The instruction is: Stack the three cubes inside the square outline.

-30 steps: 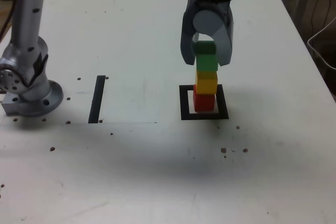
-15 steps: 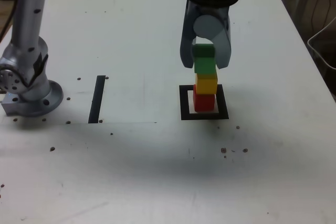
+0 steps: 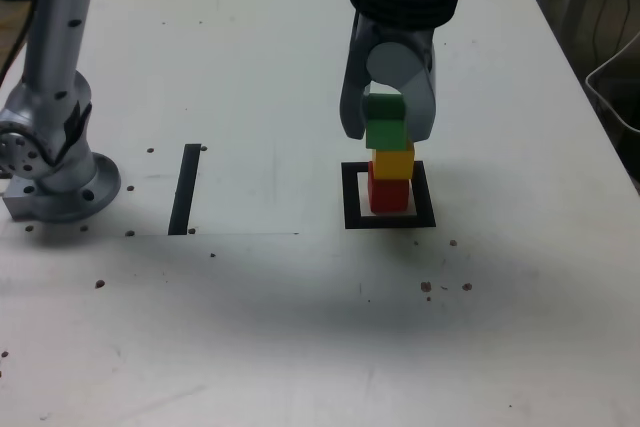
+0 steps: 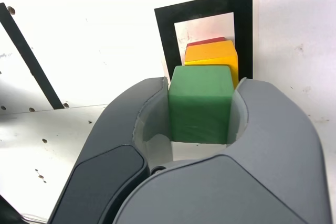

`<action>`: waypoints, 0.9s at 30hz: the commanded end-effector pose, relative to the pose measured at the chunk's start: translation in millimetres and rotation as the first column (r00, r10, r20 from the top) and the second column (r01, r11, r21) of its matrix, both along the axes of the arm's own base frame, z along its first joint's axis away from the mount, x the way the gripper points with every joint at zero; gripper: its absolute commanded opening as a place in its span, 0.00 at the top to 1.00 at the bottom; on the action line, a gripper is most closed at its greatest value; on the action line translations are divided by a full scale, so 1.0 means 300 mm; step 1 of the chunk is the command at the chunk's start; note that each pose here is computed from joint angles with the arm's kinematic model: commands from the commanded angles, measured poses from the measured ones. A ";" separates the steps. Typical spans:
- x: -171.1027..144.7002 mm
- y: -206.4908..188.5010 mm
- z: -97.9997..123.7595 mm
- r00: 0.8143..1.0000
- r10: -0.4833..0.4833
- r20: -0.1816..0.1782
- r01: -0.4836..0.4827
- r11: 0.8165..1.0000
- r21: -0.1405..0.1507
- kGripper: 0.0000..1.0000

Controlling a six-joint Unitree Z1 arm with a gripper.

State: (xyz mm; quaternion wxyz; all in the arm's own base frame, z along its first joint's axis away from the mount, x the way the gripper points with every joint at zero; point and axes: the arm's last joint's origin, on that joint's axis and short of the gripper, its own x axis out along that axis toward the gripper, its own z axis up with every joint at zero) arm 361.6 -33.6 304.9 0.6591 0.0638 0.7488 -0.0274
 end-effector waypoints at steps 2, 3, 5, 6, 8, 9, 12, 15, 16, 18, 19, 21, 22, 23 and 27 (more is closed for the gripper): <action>0.008 0.001 0.001 1.000 -0.017 0.014 0.017 1.000 -0.004 0.12; 0.008 0.001 0.003 1.000 -0.021 0.017 0.021 1.000 -0.005 0.06; 0.005 0.001 0.008 0.999 -0.028 0.017 0.028 1.000 -0.004 0.01; 0.003 0.002 0.009 0.999 -0.030 0.015 0.030 1.000 -0.004 0.01; 0.001 0.002 0.011 0.999 -0.032 0.013 0.032 0.999 -0.003 0.01; 0.000 0.002 0.012 0.999 -0.032 0.012 0.032 0.999 -0.003 0.01; -0.006 0.003 0.016 0.999 -0.032 0.008 0.032 0.999 -0.002 0.01; -0.024 0.005 0.031 1.000 -0.031 0.005 0.031 1.000 0.000 0.00; -0.032 0.006 0.037 1.000 -0.031 0.006 0.031 1.000 0.000 0.00; -0.051 0.008 0.054 0.999 -0.030 0.011 0.030 1.000 -0.001 0.00; -0.062 0.009 0.063 0.999 -0.029 0.015 0.029 1.000 -0.003 0.00; -0.088 0.009 0.082 0.999 -0.025 0.022 0.026 1.000 -0.009 0.00; -0.102 0.009 0.093 0.999 -0.023 0.026 0.023 1.000 -0.013 0.00; -0.116 0.008 0.104 0.999 -0.020 0.030 0.020 1.000 -0.017 0.00; -0.184 0.003 0.143 0.999 -0.001 0.040 0.002 1.000 -0.028 0.00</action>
